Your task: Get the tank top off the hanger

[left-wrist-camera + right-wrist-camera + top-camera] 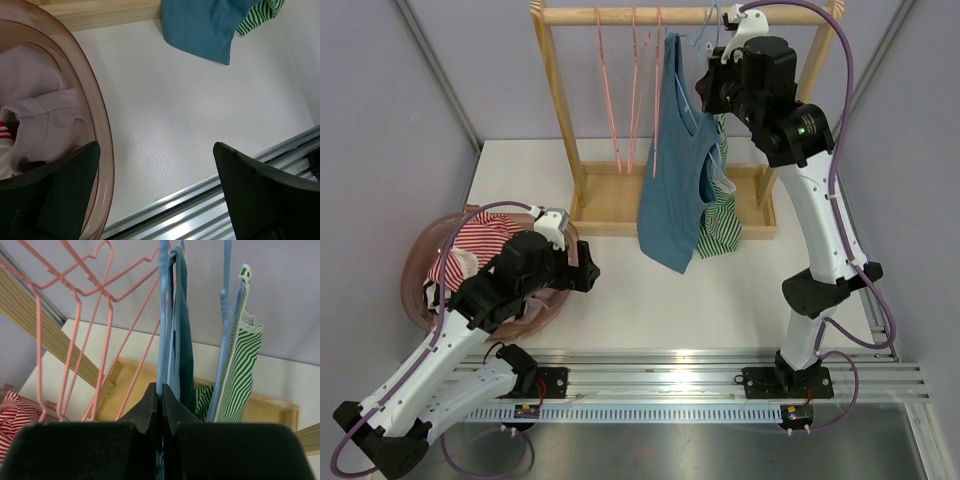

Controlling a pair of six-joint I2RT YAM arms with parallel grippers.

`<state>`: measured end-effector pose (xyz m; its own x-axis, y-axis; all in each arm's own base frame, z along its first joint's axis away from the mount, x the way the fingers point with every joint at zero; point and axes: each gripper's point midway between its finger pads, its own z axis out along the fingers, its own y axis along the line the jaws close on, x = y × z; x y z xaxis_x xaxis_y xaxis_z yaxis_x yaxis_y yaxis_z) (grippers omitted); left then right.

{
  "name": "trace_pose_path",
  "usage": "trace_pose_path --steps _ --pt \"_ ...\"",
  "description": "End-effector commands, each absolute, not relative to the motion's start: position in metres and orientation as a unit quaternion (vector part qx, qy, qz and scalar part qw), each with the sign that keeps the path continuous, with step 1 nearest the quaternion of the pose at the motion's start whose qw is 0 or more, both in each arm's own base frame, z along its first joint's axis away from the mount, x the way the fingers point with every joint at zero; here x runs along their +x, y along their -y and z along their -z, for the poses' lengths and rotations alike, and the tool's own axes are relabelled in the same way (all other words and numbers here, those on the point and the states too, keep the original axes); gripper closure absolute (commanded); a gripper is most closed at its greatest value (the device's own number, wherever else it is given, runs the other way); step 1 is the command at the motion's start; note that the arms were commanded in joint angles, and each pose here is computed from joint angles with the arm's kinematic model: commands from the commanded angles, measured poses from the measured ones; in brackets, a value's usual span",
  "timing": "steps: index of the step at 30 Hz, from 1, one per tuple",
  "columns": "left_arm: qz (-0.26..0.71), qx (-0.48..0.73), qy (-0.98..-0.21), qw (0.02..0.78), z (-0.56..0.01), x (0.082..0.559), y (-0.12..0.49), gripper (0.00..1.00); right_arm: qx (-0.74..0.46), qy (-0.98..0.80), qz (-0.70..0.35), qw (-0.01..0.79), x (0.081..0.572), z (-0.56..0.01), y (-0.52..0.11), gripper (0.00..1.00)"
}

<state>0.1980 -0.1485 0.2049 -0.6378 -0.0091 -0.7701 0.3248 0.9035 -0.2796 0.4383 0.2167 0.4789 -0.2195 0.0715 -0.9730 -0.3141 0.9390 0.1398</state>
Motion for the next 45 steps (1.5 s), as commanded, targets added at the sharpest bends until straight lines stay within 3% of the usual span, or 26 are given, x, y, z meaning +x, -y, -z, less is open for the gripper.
trace_pose_path --steps 1,10,18,28,32,41,45 --pt "0.196 0.087 -0.876 0.432 -0.209 0.201 0.146 0.01 -0.067 -0.686 -0.207 0.694 0.407 -0.559 -0.206 1.00" --pt "0.233 0.096 -0.843 0.474 -0.242 0.198 0.150 0.01 -0.081 -0.700 -0.238 0.669 0.365 -0.554 -0.199 1.00" --pt "0.263 0.084 -0.798 0.536 -0.316 0.205 0.156 0.01 -0.116 -0.721 -0.290 0.618 0.273 -0.522 -0.180 1.00" --pt "0.330 0.181 -0.705 0.602 -0.435 0.187 0.230 0.01 -0.158 -0.731 -0.362 0.556 0.143 -0.470 -0.149 1.00" --pt "0.296 0.207 -0.680 0.638 -0.465 0.179 0.266 0.01 -0.173 -0.727 -0.389 0.538 0.107 -0.464 -0.143 1.00" --pt "0.292 0.231 -0.684 0.628 -0.461 0.184 0.339 0.01 -0.183 -0.710 -0.419 0.535 0.072 -0.470 -0.136 1.00" --pt "0.285 0.234 -0.686 0.628 -0.453 0.187 0.349 0.08 -0.187 -0.706 -0.424 0.536 0.063 -0.473 -0.133 1.00"
